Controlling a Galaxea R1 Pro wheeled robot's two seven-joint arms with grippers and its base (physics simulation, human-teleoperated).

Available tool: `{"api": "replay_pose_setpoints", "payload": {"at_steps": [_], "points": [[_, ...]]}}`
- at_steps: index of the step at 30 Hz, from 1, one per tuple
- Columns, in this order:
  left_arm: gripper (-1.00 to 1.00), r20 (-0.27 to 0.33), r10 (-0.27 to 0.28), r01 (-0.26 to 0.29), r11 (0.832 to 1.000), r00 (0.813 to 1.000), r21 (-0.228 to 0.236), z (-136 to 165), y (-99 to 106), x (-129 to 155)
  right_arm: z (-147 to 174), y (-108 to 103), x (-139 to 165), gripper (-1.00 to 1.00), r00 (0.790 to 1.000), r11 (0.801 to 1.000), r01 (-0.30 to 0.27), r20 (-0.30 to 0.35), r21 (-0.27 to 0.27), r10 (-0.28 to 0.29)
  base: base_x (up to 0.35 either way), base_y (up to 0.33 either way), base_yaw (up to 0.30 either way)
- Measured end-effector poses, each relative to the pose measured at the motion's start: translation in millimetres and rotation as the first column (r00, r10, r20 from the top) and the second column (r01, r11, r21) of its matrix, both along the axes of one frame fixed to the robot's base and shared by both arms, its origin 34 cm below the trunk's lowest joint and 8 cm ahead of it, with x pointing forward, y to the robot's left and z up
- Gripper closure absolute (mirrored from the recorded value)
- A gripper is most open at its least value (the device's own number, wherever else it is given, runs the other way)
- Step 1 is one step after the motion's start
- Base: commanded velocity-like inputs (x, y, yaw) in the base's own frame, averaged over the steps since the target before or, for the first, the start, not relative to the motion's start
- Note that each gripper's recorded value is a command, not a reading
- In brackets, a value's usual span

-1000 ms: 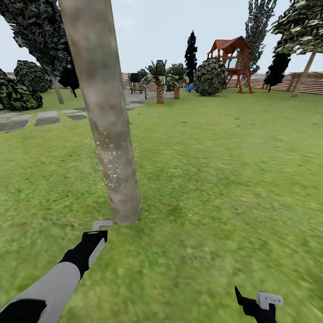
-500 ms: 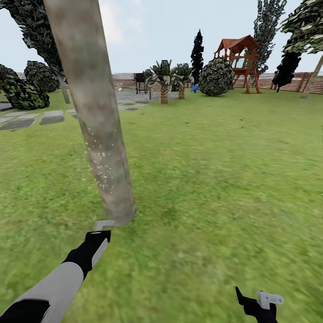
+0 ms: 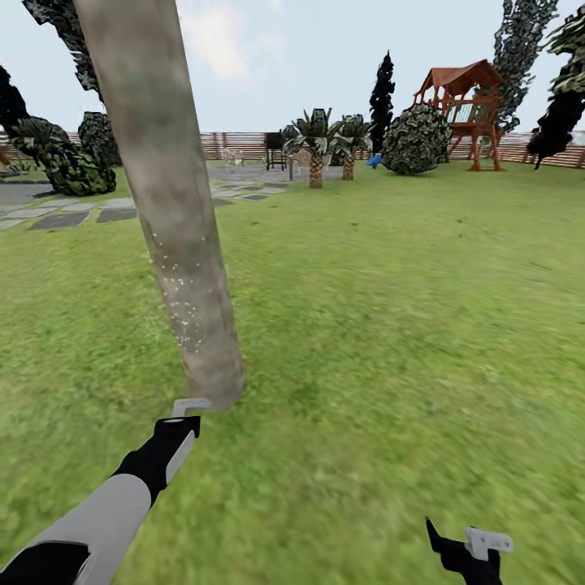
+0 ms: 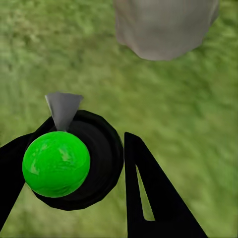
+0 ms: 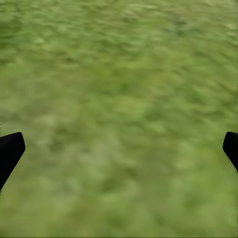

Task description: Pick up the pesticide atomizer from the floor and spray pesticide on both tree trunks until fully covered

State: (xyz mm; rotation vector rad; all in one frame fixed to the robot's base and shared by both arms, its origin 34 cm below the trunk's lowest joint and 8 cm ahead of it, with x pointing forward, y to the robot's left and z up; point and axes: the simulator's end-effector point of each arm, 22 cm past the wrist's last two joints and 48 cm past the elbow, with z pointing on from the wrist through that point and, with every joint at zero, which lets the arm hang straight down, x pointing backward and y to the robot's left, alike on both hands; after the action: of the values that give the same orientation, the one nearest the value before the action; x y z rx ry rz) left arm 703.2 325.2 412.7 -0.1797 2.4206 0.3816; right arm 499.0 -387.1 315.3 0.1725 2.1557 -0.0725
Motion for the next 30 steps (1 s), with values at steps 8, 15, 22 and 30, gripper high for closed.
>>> {"api": "replay_pose_setpoints", "payload": {"at_steps": [8,15,22,30], "points": [[1.0,0.0,0.0,0.0,1.0,1.0,-0.001,-0.1,-0.5,-0.1,0.0,0.0,0.0,-1.0,1.0,1.0,0.0,0.0,0.0,0.0,0.019,-0.273,0.034],[1.0,0.001,-0.001,0.001,1.0,1.0,0.0,0.4,-0.6,0.4,-0.1,0.7,0.0,-1.0,1.0,1.0,0.0,0.0,0.001,0.0,0.0,-0.277,0.254],[1.0,0.002,-0.001,0.001,1.0,1.0,-0.001,0.5,-0.8,0.5,-0.1,0.9,0.0,-1.0,1.0,1.0,-0.001,0.0,0.001,0.001,0.0,-0.277,0.232],[1.0,0.002,-0.001,0.001,1.0,1.0,-0.001,0.5,-1.0,0.6,-0.1,0.5,0.0,-1.0,1.0,1.0,-0.001,0.0,0.001,0.001,0.073,-0.277,0.015]]}}
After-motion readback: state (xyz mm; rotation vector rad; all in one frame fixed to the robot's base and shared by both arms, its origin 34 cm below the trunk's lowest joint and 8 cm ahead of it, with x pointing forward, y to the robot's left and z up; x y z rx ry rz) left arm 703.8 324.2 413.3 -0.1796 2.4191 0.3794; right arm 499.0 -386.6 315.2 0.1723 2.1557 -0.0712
